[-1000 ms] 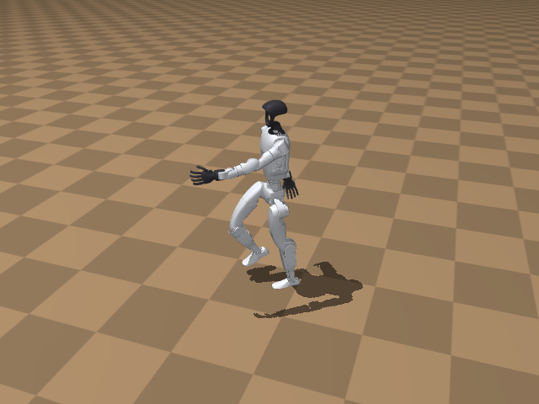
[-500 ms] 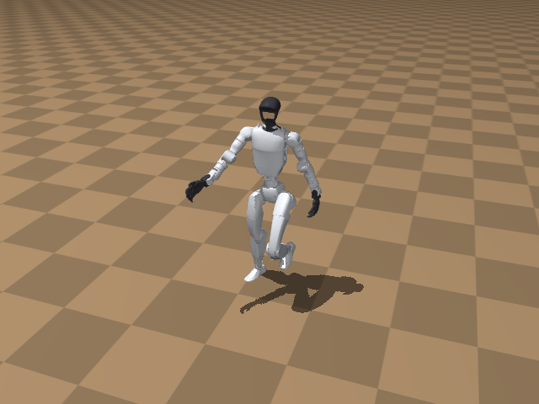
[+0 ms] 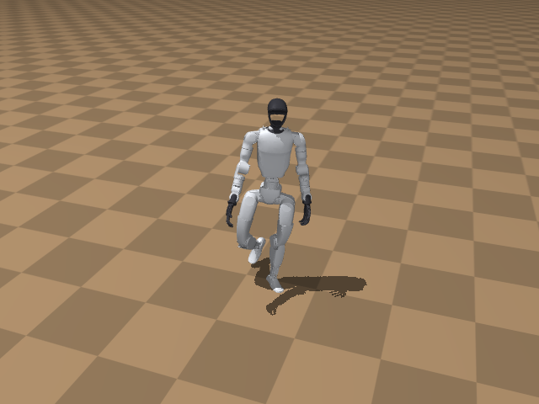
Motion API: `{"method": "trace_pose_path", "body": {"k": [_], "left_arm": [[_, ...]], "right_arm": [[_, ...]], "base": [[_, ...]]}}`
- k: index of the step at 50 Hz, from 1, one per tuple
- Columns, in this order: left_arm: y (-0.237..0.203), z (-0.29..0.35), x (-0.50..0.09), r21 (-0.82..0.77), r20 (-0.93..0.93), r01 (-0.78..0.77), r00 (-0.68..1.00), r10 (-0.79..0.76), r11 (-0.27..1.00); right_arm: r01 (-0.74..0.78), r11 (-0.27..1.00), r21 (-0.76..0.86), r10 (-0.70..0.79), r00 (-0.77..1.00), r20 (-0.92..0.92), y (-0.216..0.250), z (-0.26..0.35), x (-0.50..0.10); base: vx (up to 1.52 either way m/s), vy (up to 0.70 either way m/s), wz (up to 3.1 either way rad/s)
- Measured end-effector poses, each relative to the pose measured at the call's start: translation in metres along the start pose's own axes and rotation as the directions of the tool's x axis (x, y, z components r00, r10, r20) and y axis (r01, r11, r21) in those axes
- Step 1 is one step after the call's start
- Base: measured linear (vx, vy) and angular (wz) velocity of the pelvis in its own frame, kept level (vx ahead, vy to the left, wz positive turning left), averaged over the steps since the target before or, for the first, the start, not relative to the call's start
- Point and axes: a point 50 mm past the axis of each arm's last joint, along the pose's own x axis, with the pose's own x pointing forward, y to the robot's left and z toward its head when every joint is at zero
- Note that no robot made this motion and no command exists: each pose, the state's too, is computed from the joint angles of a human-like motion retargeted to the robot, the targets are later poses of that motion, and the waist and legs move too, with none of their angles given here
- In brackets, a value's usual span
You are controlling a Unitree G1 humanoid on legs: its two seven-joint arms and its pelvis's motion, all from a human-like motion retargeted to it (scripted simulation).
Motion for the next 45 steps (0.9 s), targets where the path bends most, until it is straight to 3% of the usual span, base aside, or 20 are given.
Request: {"method": "trace_pose_path", "body": {"k": [3,7,10,14,20,25,29,31,34,36,39,45], "left_arm": [[-0.038,0.105,0.008,0.185,0.218,0.044,0.972,-0.084,0.982],[-0.086,0.235,-0.026,0.343,0.513,0.004,0.837,-0.191,0.939],[-0.116,0.311,-0.073,0.341,0.706,-0.012,0.664,-0.247,0.940],[-0.141,0.365,-0.131,0.340,0.837,0.009,0.452,-0.307,0.940],[-0.158,0.377,-0.159,0.400,0.873,-0.001,0.304,-0.381,0.916],[-0.161,0.343,-0.128,0.374,0.862,0.071,0.342,-0.375,0.925],[-0.138,0.271,-0.062,0.364,0.732,0.107,0.582,-0.355,0.925],[-0.109,0.211,-0.023,0.382,0.566,0.073,0.769,-0.296,0.921],[-0.057,0.093,0.009,0.422,0.135,0.123,0.971,-0.196,0.898],[-0.026,0.021,0.006,0.365,-0.092,0.159,0.987,-0.135,0.917],[0.015,-0.064,-0.019,0.246,-0.280,0.142,0.958,-0.070,0.959],[0.070,-0.182,-0.098,0.089,-0.497,0.099,0.867,-0.042,0.991]], "right_arm": [[-0.069,0.996,-0.065,0.040,0.929,-0.368,-0.005,-0.107,-0.040],[-0.132,0.989,0.063,0.140,0.728,-0.671,0.009,-0.208,-0.117],[-0.132,0.972,0.195,0.235,0.604,-0.762,0.029,-0.251,-0.170],[-0.195,0.937,0.290,0.349,0.485,-0.802,0.049,-0.276,-0.215],[-0.332,0.922,0.202,0.343,0.453,-0.823,0.041,-0.280,-0.222],[-0.321,0.947,0.007,0.196,0.558,-0.806,0.013,-0.255,-0.176],[-0.286,0.949,-0.136,0.105,0.689,-0.717,-0.001,-0.207,-0.117],[-0.222,0.957,-0.186,0.063,0.786,-0.616,-0.003,-0.169,-0.083],[-0.115,0.971,-0.211,0.015,0.904,-0.427,-0.002,-0.096,-0.035],[-0.014,0.989,-0.150,-0.023,0.969,-0.247,-0.002,-0.035,-0.008],[0.071,0.996,0.047,-0.073,0.996,0.044,-0.001,0.062,0.012],[0.011,0.950,0.312,-0.171,0.855,0.490,0.001,0.223,-0.007]], "base": [[0.39,0.09,2.61],[0.42,0.04,2.44],[0.43,-0.03,1.93],[0.43,-0.09,1.48],[0.44,-0.12,1.08],[0.49,-0.16,1.08],[0.45,-0.22,-0.04],[0.44,-0.22,-0.07],[0.31,-0.18,0.95],[0.29,-0.11,1.21],[0.39,-0.09,0.32],[0.41,-0.05,0.02]]}}
